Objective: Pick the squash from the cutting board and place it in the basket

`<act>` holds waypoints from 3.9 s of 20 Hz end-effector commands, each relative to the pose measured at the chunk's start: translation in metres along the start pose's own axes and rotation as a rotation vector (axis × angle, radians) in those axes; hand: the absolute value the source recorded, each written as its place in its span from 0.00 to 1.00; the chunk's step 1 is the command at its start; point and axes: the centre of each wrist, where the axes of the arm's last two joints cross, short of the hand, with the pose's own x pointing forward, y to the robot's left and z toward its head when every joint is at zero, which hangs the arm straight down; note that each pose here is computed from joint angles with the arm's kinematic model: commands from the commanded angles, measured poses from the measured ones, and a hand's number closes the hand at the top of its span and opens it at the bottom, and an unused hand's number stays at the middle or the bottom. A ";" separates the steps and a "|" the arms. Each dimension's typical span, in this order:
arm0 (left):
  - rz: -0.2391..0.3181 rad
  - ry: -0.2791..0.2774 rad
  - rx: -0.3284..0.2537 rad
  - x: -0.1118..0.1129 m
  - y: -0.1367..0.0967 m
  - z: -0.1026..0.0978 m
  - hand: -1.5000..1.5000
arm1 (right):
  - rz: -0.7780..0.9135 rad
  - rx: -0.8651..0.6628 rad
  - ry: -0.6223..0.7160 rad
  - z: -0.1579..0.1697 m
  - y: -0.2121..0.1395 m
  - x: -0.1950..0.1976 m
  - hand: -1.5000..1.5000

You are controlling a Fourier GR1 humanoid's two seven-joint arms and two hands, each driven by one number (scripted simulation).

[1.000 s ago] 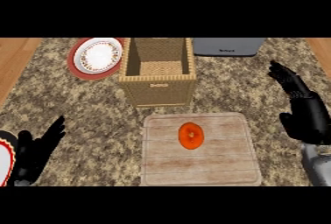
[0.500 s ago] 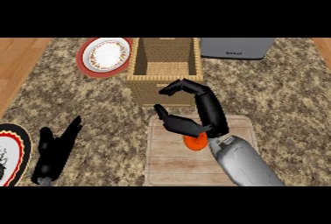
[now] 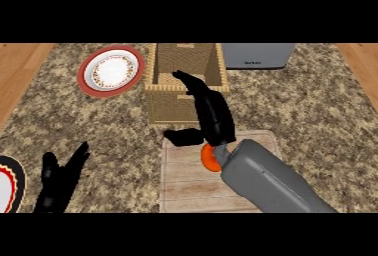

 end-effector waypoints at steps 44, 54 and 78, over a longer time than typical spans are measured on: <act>0.030 0.021 -0.020 -0.005 -0.005 0.013 0.50 | 0.625 0.483 0.498 0.032 -0.078 0.079 0.00; 0.015 0.025 0.001 -0.006 -0.001 0.009 0.50 | 0.593 0.509 0.524 0.037 -0.074 0.036 0.00; 0.030 0.037 -0.003 -0.005 -0.014 -0.005 0.50 | 0.670 0.537 0.561 0.046 -0.001 -0.018 0.00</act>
